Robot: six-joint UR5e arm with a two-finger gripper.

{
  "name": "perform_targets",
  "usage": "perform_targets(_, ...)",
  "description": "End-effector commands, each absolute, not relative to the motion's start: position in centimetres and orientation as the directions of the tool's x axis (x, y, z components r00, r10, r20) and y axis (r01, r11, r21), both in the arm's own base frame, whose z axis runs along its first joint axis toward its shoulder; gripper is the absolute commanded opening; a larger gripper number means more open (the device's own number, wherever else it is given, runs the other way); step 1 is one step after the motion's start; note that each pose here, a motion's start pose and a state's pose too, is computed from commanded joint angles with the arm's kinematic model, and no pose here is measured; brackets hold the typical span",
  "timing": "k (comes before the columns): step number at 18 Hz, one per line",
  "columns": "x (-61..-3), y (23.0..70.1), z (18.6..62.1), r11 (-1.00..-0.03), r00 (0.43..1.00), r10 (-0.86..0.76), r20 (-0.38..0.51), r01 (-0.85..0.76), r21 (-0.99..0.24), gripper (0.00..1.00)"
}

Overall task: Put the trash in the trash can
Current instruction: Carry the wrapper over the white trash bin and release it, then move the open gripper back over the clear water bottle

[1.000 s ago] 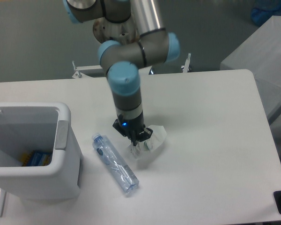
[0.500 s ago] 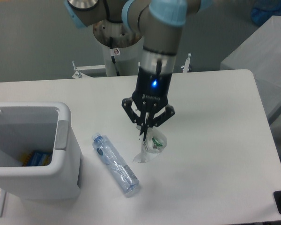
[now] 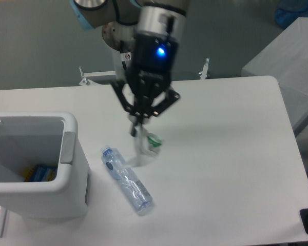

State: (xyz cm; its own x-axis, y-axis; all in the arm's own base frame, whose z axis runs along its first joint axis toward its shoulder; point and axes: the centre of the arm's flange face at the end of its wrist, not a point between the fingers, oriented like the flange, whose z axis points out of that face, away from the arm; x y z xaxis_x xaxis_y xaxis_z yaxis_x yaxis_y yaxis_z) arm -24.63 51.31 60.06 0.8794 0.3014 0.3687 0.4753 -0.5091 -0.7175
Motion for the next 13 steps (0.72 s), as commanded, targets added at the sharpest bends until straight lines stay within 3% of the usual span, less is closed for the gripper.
perform_targets(7, -15.0, 56.4, 57.7, -0.618, 0.913, 0.136, 0.384, 0.381, -0.688, 0.00)
perform_targets(11, -12.5, 58.2, 55.3, -0.659, 0.913, 0.097, 0.396, 0.357, -0.662, 0.02)
perform_targets(12, -12.5, 58.4, 54.9, -0.663, 0.912, 0.098, 0.398, 0.358, -0.657, 0.12)
perform_targets(13, -12.6, 58.5, 54.7, -0.666, 0.913, 0.096, 0.397, 0.355, -0.655, 0.37)
